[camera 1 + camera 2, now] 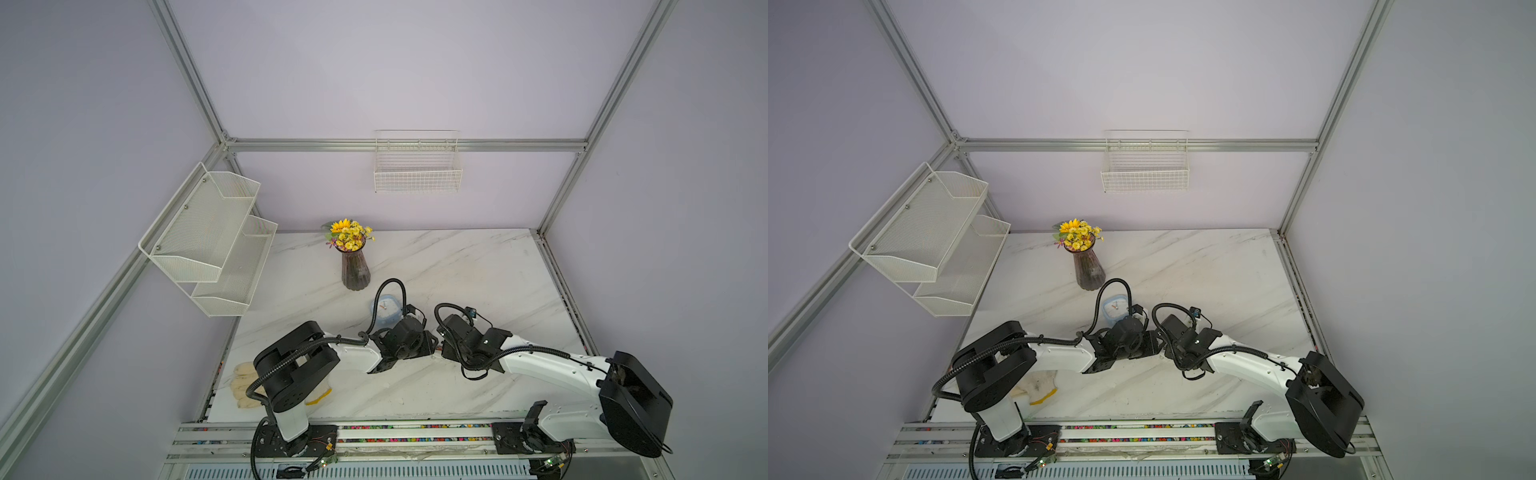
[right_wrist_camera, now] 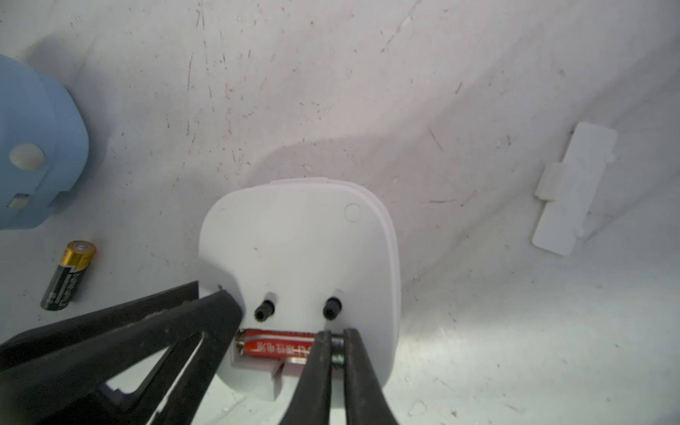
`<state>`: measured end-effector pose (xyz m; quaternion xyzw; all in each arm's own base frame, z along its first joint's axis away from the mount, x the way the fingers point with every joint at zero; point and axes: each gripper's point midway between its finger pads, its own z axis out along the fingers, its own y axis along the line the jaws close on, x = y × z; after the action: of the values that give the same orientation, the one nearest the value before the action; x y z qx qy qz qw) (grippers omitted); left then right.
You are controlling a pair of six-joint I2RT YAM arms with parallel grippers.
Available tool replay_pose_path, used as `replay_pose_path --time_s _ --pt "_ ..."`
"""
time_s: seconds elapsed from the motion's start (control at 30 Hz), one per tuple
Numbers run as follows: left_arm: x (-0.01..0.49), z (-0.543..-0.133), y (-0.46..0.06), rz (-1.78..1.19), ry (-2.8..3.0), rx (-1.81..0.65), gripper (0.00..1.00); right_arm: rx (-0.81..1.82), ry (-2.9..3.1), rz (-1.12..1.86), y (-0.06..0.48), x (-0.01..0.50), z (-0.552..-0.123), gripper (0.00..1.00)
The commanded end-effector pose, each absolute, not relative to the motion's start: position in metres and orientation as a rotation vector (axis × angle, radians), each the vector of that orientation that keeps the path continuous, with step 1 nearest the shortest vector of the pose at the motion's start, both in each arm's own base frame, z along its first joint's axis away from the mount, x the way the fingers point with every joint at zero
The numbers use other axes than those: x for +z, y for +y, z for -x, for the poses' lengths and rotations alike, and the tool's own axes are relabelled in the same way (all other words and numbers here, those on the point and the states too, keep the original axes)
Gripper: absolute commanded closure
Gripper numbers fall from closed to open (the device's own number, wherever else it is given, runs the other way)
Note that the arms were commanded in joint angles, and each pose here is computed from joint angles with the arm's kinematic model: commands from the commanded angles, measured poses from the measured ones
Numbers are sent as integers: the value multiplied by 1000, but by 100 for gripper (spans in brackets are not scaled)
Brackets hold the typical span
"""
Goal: Insert the battery into the alarm
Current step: Install the battery in the alarm.
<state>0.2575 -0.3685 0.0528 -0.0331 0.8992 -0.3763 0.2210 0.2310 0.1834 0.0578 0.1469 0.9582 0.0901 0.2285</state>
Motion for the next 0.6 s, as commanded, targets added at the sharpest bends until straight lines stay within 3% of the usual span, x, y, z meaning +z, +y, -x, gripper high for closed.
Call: replay_pose_path --time_s 0.0,0.3,0.57 --pt "31 -246 -366 78 2560 -1008 64 223 2708 -431 179 35 -214 87" --pt "36 -248 -360 87 2536 -986 64 16 2754 -406 162 14 -211 87" --pt "61 -256 -356 56 2467 -978 63 276 2561 -409 181 79 -235 82"
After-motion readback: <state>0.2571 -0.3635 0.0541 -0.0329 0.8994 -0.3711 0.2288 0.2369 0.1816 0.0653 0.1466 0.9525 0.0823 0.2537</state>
